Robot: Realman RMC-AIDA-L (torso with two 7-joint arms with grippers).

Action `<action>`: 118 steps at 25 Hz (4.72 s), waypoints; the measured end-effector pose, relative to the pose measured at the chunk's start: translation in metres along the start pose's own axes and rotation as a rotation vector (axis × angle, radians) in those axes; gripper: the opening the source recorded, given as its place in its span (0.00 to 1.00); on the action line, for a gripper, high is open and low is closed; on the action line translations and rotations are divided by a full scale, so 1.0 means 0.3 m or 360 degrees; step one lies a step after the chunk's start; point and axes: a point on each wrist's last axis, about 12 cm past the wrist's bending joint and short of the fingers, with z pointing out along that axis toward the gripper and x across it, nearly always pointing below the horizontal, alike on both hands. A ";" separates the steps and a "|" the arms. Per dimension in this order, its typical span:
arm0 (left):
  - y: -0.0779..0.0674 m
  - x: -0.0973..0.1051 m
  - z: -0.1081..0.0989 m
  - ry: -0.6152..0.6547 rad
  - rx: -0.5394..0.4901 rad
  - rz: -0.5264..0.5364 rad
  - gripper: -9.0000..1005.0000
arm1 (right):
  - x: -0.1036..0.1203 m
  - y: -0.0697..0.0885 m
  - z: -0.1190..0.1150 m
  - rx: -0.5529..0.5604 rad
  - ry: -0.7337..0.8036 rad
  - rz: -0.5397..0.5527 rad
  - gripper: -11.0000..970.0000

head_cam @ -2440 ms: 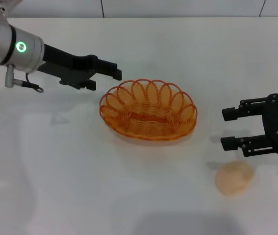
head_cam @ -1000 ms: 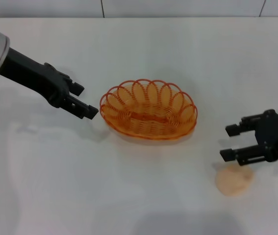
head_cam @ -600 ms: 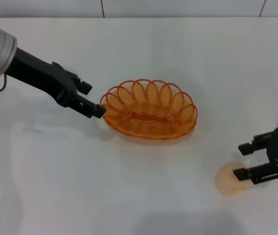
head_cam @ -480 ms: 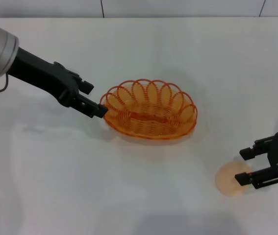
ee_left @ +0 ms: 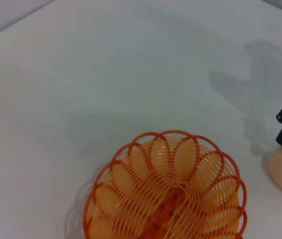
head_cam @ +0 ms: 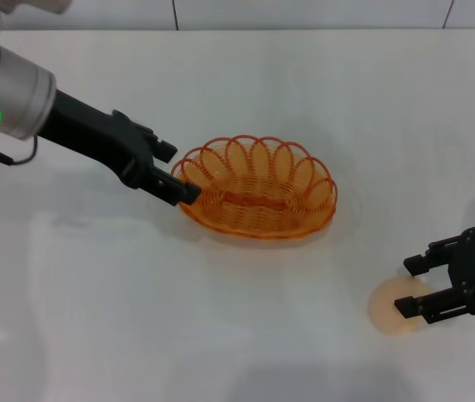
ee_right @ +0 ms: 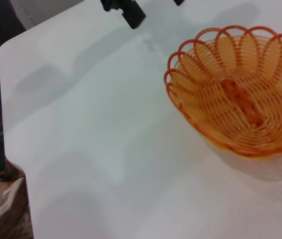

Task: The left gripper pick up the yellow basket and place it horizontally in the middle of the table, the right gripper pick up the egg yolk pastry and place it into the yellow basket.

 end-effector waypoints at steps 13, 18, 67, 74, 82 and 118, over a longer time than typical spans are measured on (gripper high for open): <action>-0.007 -0.015 0.055 0.0033 0.0014 0.0055 0.87 | -0.001 0.002 0.023 -0.0011 0.0025 -0.0018 0.66; -0.006 -0.015 0.052 0.0028 0.0010 0.0055 0.87 | 0.002 -0.002 0.032 0.0007 0.0032 -0.0016 0.63; -0.010 0.019 0.031 -0.0039 0.0023 0.0111 0.87 | -0.428 -0.034 0.151 0.0177 -0.0135 -0.0381 0.08; -0.013 0.016 0.032 -0.0060 0.0030 0.0114 0.87 | -0.450 -0.038 0.196 0.0196 -0.0125 -0.0396 0.06; -0.012 0.014 0.028 -0.0073 0.0029 0.0115 0.87 | -0.449 -0.038 0.210 0.0193 -0.0127 -0.0387 0.07; -0.053 0.126 -0.023 -0.0221 0.0047 0.0207 0.87 | -0.111 0.059 -0.021 0.0161 -0.0500 -0.0276 0.76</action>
